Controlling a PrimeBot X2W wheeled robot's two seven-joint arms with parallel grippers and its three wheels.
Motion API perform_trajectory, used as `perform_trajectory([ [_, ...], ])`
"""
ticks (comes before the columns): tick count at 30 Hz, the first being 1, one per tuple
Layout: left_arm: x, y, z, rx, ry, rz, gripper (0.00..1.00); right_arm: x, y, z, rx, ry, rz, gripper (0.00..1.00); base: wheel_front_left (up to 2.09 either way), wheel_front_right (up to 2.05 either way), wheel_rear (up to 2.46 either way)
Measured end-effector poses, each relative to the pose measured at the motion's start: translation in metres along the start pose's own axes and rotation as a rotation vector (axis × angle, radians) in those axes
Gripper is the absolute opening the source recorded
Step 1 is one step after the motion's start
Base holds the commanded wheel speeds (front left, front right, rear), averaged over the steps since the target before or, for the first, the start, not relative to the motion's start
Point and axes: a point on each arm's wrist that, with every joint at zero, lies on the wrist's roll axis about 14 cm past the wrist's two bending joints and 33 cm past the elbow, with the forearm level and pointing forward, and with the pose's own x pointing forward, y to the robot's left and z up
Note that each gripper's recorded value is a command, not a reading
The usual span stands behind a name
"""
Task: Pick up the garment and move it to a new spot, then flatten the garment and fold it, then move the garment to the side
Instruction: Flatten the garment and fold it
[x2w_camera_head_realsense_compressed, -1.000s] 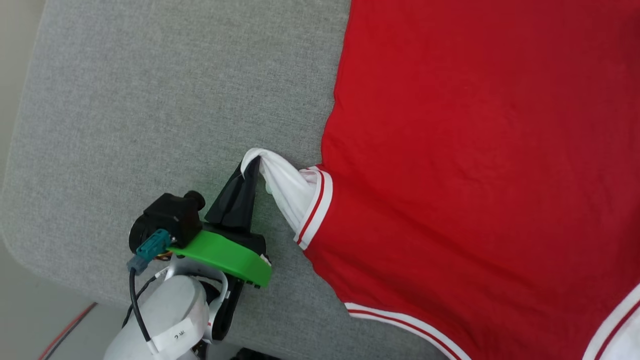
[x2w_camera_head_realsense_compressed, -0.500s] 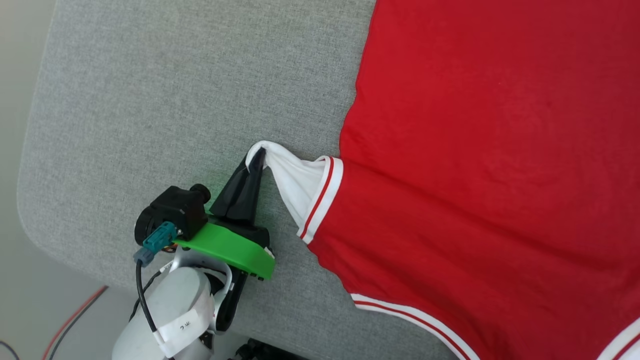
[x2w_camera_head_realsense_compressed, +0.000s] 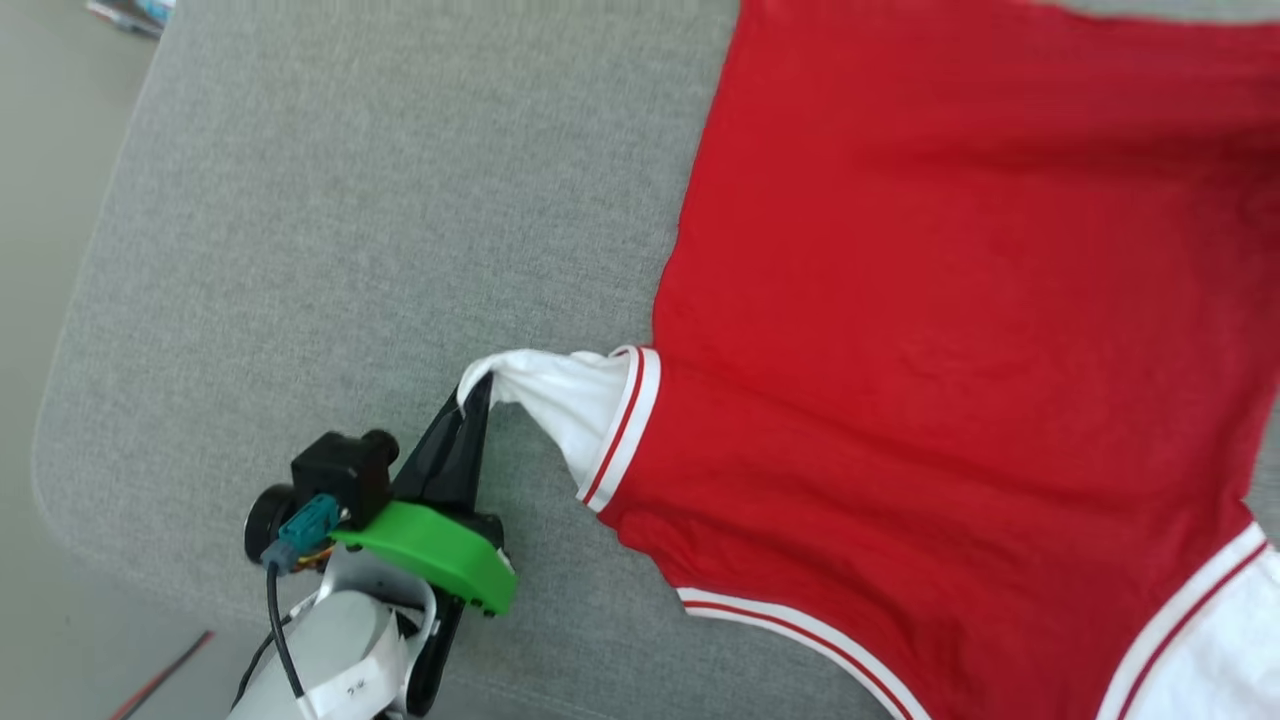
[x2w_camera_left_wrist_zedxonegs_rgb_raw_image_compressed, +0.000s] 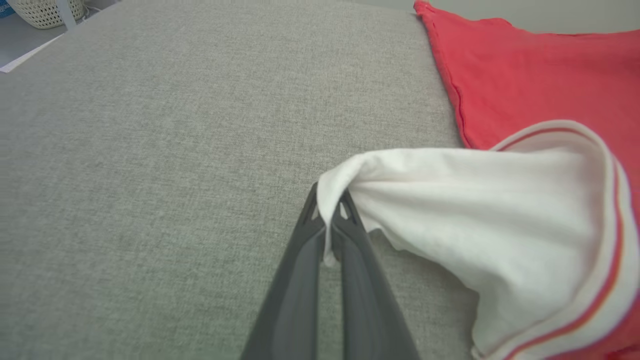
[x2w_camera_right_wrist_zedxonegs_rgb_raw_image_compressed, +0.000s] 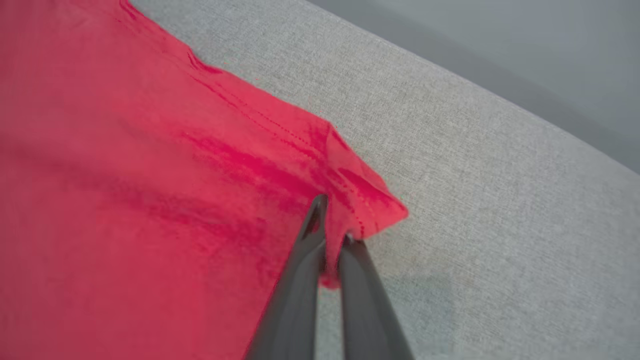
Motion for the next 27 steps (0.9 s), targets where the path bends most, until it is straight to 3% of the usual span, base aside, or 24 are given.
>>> perform_trajectory([
  [11, -0.022, -0.006, 0.011, 0.008, -0.026, -0.030, 0.00, -0.092, -0.025, -0.056, 0.008, -0.066, -0.072, 0.00, 0.00, 0.00, 0.00],
  [20, -0.029, -0.025, 0.015, 0.004, -0.027, -0.086, 0.00, -0.160, -0.042, -0.129, 0.142, -0.103, -0.164, 0.00, 0.00, 0.00, 0.00],
  [27, -0.030, -0.036, 0.024, 0.015, -0.053, -0.122, 0.00, -0.189, -0.017, -0.207, 0.310, -0.065, -0.172, 0.00, 0.00, 0.00, 0.00],
])
